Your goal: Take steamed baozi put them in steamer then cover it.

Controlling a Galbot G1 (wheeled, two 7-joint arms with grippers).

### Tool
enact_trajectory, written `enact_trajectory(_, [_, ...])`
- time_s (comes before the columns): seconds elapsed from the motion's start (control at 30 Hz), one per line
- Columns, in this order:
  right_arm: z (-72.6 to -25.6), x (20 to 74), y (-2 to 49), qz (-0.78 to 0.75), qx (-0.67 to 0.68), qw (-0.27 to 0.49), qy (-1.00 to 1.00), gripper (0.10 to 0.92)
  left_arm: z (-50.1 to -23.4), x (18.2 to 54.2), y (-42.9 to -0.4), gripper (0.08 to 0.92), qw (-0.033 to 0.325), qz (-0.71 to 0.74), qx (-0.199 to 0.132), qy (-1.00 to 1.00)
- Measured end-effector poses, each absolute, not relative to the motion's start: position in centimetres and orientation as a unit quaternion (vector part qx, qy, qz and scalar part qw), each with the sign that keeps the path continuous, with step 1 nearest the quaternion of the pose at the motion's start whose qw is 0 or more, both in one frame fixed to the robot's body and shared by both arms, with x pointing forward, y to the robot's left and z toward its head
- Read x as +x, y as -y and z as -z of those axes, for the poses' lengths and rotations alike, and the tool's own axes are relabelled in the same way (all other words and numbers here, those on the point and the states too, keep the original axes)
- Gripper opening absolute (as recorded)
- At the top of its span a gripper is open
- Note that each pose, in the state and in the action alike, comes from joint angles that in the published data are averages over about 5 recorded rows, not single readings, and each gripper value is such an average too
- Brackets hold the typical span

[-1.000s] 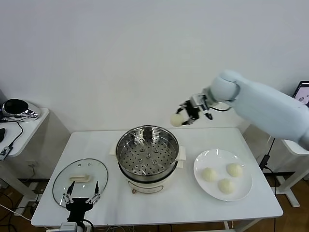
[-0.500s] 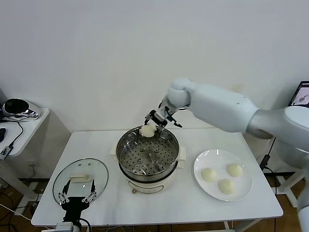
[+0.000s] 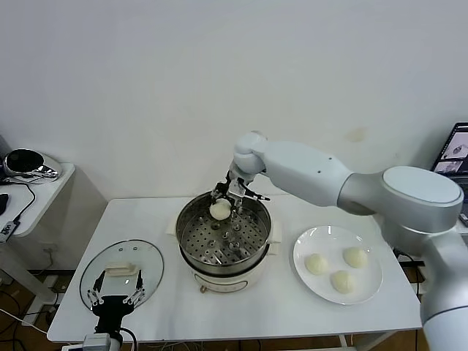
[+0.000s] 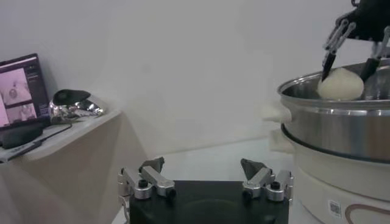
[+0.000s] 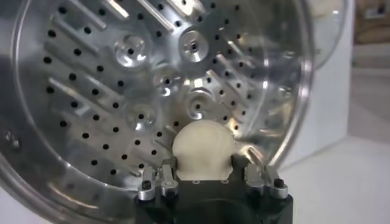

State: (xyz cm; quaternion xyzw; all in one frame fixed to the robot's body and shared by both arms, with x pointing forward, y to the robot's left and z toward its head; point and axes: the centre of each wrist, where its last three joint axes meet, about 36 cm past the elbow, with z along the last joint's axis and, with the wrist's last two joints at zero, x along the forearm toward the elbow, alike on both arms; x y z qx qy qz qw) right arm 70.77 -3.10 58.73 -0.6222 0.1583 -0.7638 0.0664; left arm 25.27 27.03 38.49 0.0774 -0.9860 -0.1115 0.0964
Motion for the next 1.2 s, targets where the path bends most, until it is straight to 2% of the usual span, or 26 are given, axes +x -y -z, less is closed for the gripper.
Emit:
enact_trajectory(0.13, [-59.3,70.7,3.2,0.764,-0.622,0.07,-0.156,0.766,-38.4,25.3,-26.9,0.823,0.097,0.11,0.077,0.986])
enact_trajectory(0.23, [-60.6,70.4,3.5,0.764,-0.62,0.063,-0.167,0.812,-38.4,25.3,-26.8,0.823,0.098,0.11,0.076,0.986])
enact_trajectory(0.43, [-64.6,68.8,6.1,0.758,-0.606,0.0,-0.242,0.823,-38.8,25.3,-26.8,0.823,0.095,0.111,0.071,0.987])
enact_trajectory(0.73, [-68.4,64.3,14.9,0.717,-0.562,-0.156,-0.382,0.823,-39.3,25.6,-26.7,0.823,0.088,0.115,0.062,0.988])
enact_trajectory(0.97, [-67.4,60.2,22.3,0.664,-0.528,-0.26,-0.461,0.823,-39.3,25.9,-26.6,0.823,0.086,0.116,0.059,0.988])
enact_trajectory(1.2, [-63.8,57.5,27.5,0.62,-0.513,-0.329,-0.493,0.823,-39.4,26.0,-26.8,0.823,0.084,0.118,0.062,0.988])
